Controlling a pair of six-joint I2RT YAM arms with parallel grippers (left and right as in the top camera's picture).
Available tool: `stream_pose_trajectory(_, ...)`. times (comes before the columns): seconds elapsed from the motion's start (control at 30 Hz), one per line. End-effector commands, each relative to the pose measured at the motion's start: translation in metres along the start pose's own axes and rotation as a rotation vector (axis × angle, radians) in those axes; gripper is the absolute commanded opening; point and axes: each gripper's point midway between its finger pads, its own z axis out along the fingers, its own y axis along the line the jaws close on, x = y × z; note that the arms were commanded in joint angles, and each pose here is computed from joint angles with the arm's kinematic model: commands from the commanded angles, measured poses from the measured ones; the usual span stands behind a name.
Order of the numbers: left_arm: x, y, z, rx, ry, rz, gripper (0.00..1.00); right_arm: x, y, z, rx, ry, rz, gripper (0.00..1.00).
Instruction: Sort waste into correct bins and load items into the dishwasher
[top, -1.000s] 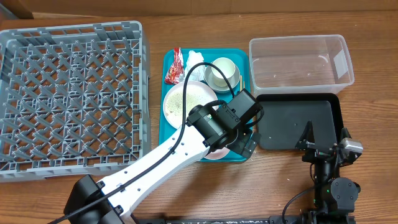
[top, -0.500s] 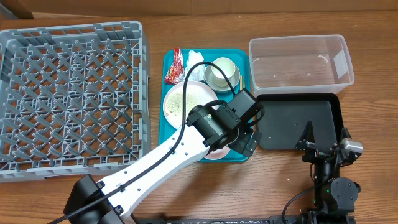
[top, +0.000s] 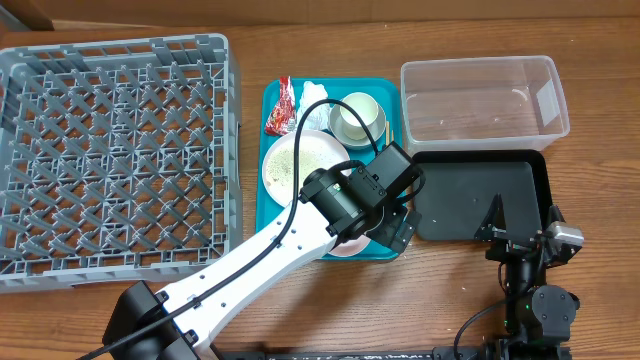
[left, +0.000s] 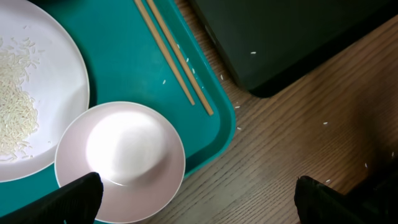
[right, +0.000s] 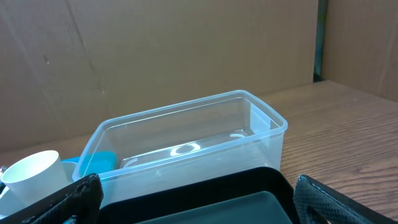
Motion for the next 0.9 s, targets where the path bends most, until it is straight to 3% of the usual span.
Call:
stream_pose_trajectory(0.0, 0.0012, 0.0012, 0.005, -0.01, 0.007, -0.004, 1.0, 0.0017, -0.0021, 0.0002, 0.008, -0.004, 0.002, 1.0)
stream_pose_trajectory(0.87, -0.0071, -0.0053, 0.005, 0.018, -0.025, 0.023, 1.0, 0.0017, -0.0021, 0.0002, 0.008, -0.004, 0.002, 1.0)
